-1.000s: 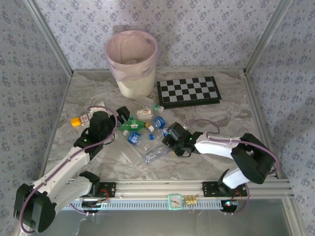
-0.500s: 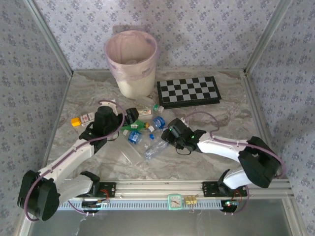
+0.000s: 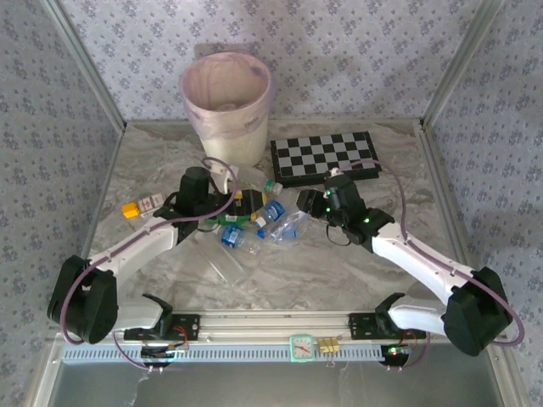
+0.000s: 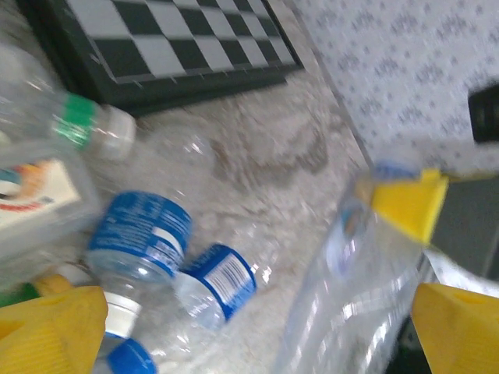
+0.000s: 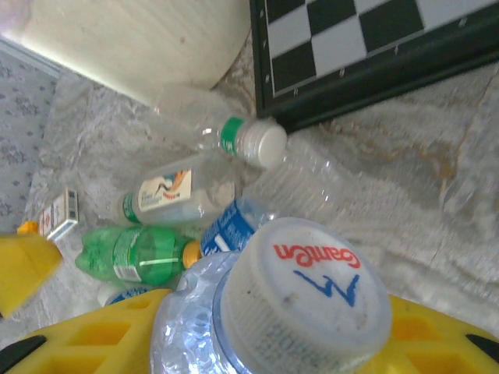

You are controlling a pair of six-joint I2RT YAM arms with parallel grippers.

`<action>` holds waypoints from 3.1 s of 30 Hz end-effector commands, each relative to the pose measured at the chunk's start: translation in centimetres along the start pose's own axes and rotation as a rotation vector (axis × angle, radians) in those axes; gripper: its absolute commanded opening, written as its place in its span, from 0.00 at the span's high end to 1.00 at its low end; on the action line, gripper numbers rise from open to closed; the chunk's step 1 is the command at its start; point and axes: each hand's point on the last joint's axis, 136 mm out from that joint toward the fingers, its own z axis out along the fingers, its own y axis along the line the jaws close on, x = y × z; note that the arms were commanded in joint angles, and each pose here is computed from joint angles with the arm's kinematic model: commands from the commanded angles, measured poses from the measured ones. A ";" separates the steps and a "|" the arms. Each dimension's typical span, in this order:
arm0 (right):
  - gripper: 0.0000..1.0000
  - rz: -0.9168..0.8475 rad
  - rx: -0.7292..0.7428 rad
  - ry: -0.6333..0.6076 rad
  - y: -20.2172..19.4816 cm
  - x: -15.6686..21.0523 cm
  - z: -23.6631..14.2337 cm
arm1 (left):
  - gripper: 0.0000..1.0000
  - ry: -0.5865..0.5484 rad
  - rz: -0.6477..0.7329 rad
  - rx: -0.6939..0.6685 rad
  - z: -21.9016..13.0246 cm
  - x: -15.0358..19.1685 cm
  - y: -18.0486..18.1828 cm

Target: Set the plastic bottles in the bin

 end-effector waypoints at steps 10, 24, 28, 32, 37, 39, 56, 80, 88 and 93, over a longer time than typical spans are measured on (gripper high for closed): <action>0.55 -0.034 -0.177 -0.063 3.9 -4.5 -1.5 | 0.00 0.191 0.152 0.171 3.0 3.1 -5.8; 0.56 -0.002 -0.177 -0.067 3.3 -4.3 -1.5 | 0.33 0.302 0.144 0.216 5.1 4.7 -6.5; 0.55 -0.002 -0.181 -0.065 3.3 -4.2 -1.5 | 0.42 0.291 0.146 0.220 5.0 4.5 -6.7; 0.49 0.005 -0.177 -0.065 3.3 -4.4 -1.6 | 0.50 0.272 0.148 0.218 4.8 4.0 -7.0; 0.25 0.013 -0.157 -0.094 3.2 -5.9 -2.7 | 0.56 0.219 0.163 0.182 4.2 2.7 -7.2; 0.17 0.016 -0.151 -0.120 3.0 -6.8 -3.6 | 0.56 0.190 0.176 0.156 3.9 1.9 -7.2; 0.00 0.132 -0.044 -0.174 -2.9 -5.3 -5.6 | 0.56 -0.252 0.385 -0.137 -3.0 -18.2 -8.4; 0.00 0.139 -0.028 -0.127 -4.6 -2.6 -4.5 | 0.50 -0.224 0.254 -0.643 -3.1 -30.8 7.5; 0.00 0.126 -0.023 -0.139 -4.7 -2.7 -4.7 | 0.19 -0.222 0.204 -0.637 -2.8 -30.5 7.7; 0.00 0.115 -0.029 -0.141 -4.6 -2.9 -4.2 | 0.10 -0.268 0.205 -0.598 -4.1 -31.2 5.5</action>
